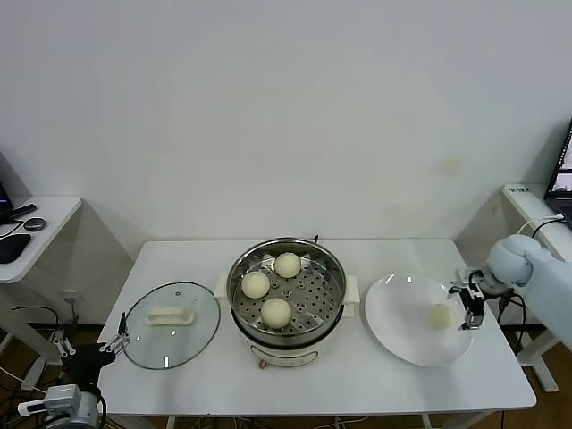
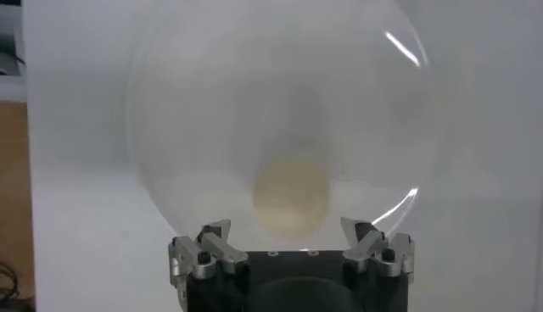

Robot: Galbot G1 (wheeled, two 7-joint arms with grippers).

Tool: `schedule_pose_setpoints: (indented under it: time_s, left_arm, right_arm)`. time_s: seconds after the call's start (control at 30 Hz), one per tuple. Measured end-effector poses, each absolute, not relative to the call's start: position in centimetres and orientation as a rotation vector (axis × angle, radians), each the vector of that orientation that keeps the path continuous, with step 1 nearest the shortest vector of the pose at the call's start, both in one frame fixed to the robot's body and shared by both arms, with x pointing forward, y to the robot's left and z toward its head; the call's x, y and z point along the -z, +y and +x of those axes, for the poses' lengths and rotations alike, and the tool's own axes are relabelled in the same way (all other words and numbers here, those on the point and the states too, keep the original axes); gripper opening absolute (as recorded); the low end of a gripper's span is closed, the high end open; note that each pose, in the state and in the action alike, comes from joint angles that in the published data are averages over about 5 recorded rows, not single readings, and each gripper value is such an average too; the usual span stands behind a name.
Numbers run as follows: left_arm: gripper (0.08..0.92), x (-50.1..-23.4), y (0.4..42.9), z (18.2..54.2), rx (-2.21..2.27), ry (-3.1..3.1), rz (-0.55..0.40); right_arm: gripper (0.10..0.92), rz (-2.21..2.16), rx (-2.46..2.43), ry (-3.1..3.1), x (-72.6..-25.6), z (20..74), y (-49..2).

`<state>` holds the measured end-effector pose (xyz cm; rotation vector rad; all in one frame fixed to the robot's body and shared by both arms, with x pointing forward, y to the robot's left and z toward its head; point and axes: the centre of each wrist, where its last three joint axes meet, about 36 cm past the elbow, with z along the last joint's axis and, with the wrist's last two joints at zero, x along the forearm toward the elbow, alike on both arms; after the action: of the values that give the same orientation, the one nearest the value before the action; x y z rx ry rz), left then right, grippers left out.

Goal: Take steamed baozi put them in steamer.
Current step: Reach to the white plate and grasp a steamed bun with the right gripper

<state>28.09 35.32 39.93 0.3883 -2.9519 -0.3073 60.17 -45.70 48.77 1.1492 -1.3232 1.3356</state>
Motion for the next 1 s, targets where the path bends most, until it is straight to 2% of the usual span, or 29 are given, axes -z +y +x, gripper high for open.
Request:
schedule_pose_setpoints:
  time_s: [0.3, 0.4, 0.53, 0.87, 1.0]
  left_arm:
    - [0.823, -39.5, 35.5, 28.1, 0.311, -2.947, 0.398]
    - [0.823, -39.5, 35.4, 28.1, 0.309, -2.946, 0.401]
    - [0.823, -39.5, 35.5, 28.0, 0.309, -2.945, 0.402]
    - [0.823, -39.5, 35.4, 28.0, 0.307, -2.947, 0.405]
    - [0.823, -39.7, 35.3, 27.9, 0.311, -2.952, 0.402]
  right_arm:
    - [0.821, 1.135, -1.336, -1.346, -46.7, 61.1, -45.1]
    - [0.797, 1.135, -1.334, -1.342, -46.0, 61.2, -44.7]
    - [0.731, 1.128, -1.331, -1.341, -45.5, 61.4, -44.5]
    - [0.483, 1.105, -1.334, -1.344, -45.7, 61.6, -44.2]
    - [0.431, 1.101, -1.334, -1.348, -46.4, 61.7, -43.9]
